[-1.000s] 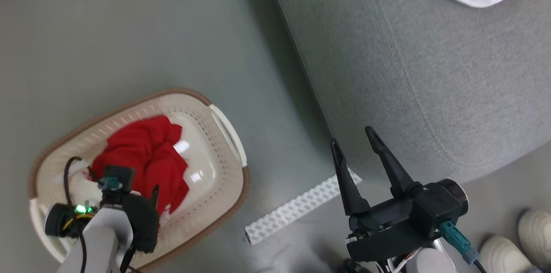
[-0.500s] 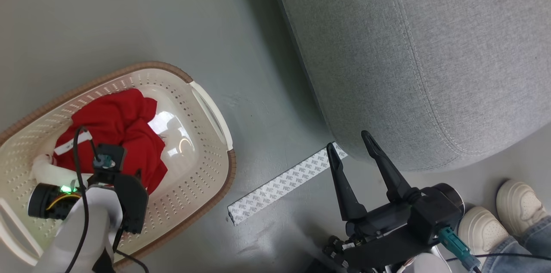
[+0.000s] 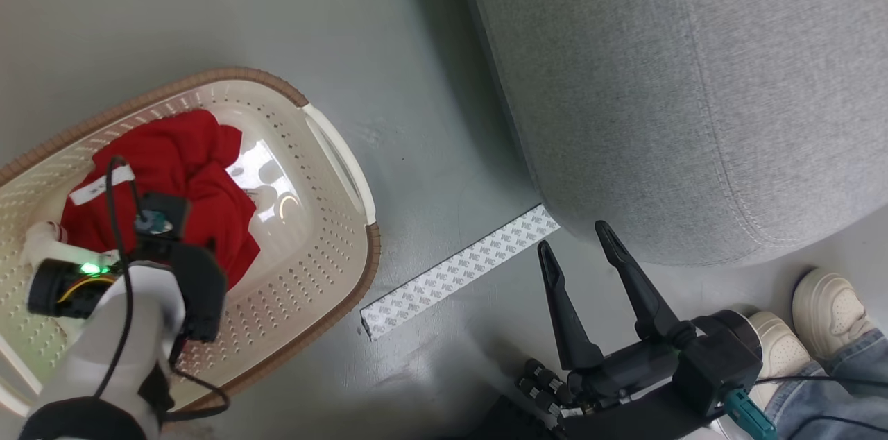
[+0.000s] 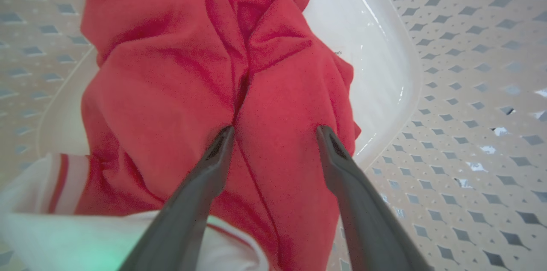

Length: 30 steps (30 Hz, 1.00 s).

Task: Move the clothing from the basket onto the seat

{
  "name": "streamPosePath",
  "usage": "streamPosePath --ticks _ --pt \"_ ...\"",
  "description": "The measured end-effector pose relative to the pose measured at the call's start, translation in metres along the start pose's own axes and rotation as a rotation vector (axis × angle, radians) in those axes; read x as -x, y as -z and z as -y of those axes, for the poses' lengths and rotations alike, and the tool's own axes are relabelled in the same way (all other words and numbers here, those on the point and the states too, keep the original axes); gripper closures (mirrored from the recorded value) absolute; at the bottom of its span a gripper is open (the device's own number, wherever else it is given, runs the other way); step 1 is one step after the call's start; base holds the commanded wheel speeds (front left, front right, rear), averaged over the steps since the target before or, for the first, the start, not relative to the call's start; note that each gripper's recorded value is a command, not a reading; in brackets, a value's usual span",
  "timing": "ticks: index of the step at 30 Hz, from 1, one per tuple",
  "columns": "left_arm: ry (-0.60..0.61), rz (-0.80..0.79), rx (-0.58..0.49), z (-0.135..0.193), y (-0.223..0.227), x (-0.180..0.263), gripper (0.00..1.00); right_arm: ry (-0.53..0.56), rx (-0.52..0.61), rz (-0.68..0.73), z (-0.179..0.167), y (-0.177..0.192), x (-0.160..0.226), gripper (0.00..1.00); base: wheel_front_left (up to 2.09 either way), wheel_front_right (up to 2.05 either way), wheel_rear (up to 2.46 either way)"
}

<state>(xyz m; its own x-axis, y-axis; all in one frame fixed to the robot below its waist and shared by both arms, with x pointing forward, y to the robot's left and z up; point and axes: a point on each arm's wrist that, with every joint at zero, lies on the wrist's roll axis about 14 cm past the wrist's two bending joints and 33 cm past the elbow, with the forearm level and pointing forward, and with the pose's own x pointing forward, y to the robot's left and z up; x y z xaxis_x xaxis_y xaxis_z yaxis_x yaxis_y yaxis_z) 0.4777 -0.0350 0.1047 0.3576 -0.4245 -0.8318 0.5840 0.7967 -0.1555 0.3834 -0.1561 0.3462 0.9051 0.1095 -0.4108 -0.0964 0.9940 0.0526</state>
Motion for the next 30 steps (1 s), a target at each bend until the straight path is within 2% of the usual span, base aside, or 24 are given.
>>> streamPosePath --ticks 4,5,7,8,16,20,24,25,26,30 --pt "-0.009 -0.038 -0.008 -0.007 0.014 -0.002 0.00 0.002 -0.011 -0.020 -0.002 0.006 0.002 0.00 0.00 0.00 0.00" --pt "-0.010 -0.044 -0.017 -0.007 0.016 -0.002 0.28 0.002 -0.011 -0.020 -0.002 0.006 0.003 0.00 0.00 0.00 0.00" --pt "-0.011 -0.055 -0.030 -0.009 0.018 -0.003 0.94 0.002 -0.011 -0.016 -0.002 0.005 0.002 0.00 0.00 0.00 0.00" --pt "-0.013 -0.059 -0.039 -0.010 0.018 -0.003 1.00 0.004 -0.012 -0.016 -0.002 0.005 0.003 0.00 0.00 0.00 0.00" --pt "0.000 -0.034 -0.029 -0.006 0.011 -0.001 1.00 -0.011 -0.017 -0.008 -0.005 0.003 0.000 0.00 0.00 0.00 0.00" --pt "0.040 -0.010 0.057 0.005 0.005 0.003 1.00 -0.028 -0.006 0.020 -0.006 -0.005 -0.005 0.00 0.00 0.00 0.00" --pt "0.081 0.050 0.088 0.024 -0.016 0.013 1.00 -0.032 0.015 0.036 -0.005 -0.011 -0.006 0.00 0.00 0.00 0.00" --pt "0.087 0.065 0.094 0.027 -0.019 0.017 1.00 -0.032 0.021 0.042 -0.004 -0.013 -0.006 0.00 0.00 0.00 0.00" --pt "0.109 0.094 0.143 0.034 -0.026 0.026 1.00 -0.039 0.037 0.052 -0.004 -0.018 -0.007 0.00 0.00 0.00 0.00" --pt "0.116 0.178 0.185 0.038 -0.047 0.050 1.00 -0.057 0.063 0.071 -0.008 -0.028 -0.005 0.00 0.00 0.00 0.00"
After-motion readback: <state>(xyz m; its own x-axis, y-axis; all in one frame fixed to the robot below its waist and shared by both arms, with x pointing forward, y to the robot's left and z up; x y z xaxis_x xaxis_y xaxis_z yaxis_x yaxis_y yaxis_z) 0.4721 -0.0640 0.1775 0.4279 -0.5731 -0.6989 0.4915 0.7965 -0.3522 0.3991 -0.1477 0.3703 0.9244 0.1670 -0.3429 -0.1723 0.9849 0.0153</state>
